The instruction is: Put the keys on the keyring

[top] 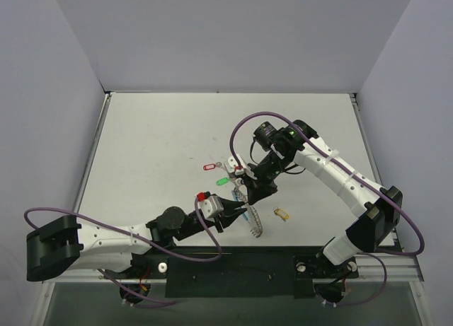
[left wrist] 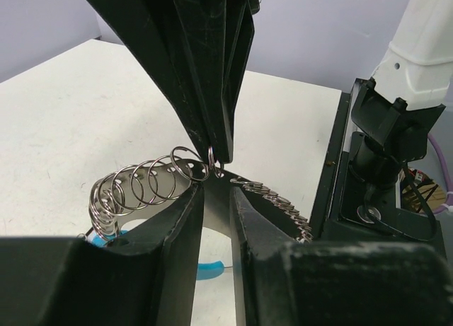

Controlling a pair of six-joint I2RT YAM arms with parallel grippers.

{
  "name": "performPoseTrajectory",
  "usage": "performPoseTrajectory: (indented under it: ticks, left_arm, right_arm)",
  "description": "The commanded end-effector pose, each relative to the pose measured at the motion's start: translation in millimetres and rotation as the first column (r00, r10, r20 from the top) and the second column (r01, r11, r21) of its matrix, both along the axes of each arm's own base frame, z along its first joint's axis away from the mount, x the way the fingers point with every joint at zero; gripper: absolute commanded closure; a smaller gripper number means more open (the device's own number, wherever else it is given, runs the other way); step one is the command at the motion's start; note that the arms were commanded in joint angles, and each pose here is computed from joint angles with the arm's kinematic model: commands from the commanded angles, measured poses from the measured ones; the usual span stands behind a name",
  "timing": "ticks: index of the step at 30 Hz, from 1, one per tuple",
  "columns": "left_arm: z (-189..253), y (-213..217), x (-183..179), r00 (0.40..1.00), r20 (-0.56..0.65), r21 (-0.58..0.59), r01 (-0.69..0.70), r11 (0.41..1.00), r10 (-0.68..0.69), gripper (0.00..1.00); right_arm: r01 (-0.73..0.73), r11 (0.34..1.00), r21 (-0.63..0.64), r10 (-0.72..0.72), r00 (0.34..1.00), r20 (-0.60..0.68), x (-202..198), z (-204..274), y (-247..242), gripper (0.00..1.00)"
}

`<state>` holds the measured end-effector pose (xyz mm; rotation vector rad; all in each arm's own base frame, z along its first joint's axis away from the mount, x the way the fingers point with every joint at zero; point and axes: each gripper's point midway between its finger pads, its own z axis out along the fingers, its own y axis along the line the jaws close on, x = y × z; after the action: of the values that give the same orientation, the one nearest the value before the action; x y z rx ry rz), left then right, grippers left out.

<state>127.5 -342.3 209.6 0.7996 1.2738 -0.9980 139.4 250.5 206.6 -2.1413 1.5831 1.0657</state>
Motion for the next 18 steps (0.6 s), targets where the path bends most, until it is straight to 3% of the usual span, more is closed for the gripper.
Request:
performPoseTrajectory:
  ticks: [1, 7, 18]
  left_arm:
    - [32, 0, -5, 1.000, 0.023, -0.097, 0.018, 0.995, -0.016, 0.70]
    - [16, 18, -6, 0.999, -0.050, -0.098, -0.014, 0.995, 0.009, 0.75]
    - [39, 16, -11, 1.000, -0.013, -0.158, 0.022, 0.987, -0.024, 0.72]
  right_arm:
    - [-0.015, 1.000, 0.025, 0.016, 0.998, -0.063, -14, 7, 1, 1.00]
    - [-0.016, 1.000, 0.023, 0.017, 0.998, -0.066, -14, 6, 0, 1.00]
    - [-0.013, 1.000, 0.020, 0.015, 0.998, -0.069, -14, 6, 1, 1.00]
